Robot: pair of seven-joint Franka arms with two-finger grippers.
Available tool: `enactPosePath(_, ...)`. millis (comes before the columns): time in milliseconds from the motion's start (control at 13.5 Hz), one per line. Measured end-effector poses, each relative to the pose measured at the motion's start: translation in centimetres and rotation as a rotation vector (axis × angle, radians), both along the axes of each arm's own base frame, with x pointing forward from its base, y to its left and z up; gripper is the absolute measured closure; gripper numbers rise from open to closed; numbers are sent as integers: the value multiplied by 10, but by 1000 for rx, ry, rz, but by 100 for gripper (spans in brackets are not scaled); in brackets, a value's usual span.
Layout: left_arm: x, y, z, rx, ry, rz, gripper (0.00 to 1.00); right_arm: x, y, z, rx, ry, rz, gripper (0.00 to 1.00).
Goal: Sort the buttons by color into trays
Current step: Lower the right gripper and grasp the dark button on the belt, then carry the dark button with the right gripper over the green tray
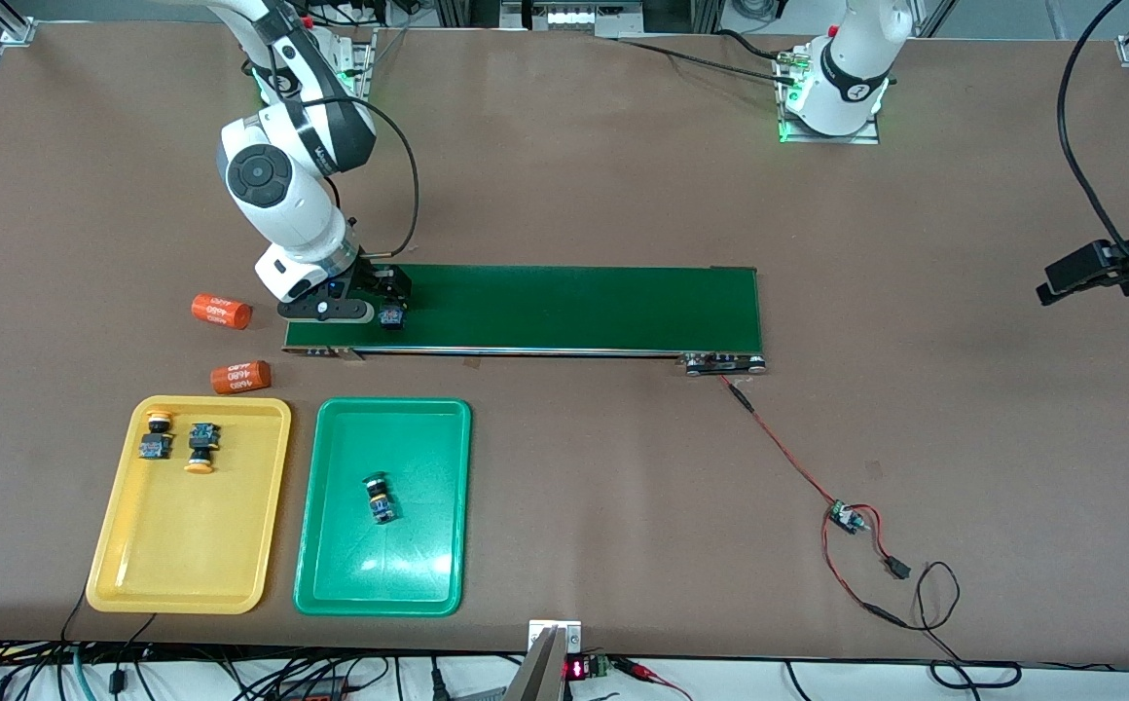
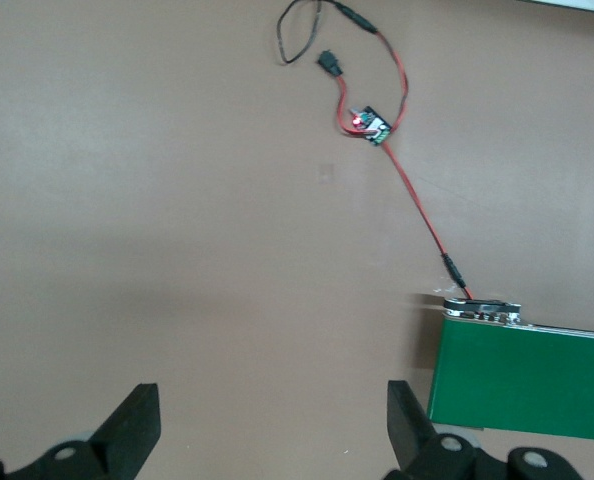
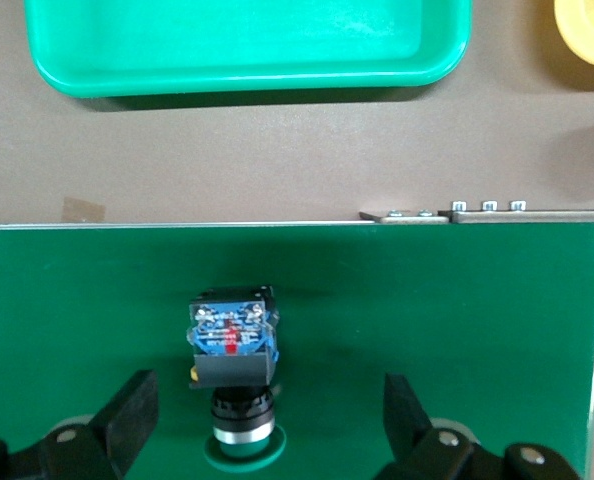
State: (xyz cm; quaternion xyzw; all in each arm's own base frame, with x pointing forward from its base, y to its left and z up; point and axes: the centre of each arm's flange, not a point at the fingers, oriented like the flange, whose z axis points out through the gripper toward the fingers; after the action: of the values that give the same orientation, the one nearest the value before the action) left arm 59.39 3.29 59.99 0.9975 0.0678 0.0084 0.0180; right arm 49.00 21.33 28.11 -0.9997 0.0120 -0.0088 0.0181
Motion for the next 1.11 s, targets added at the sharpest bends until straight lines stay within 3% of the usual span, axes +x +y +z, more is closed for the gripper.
enactPosePath(520,-20,7,17,-5,36,12,0,5,-10,-19,-10,-1,15,0)
enactPosePath(743,-37,5,32,-8,62,8,0,7,-14,-25,-18,-5,27,6)
enactPosePath(891,-40,7,35,-8,64,13,0,8,-16,-27,-23,-7,33,21)
enactPosePath(966,-40,12,34,-9,66,21,0,9,-16,-28,-24,-7,35,22)
enactPosePath(1114,-41,23,32,-9,70,43,0,9,-17,-30,-25,-5,34,43)
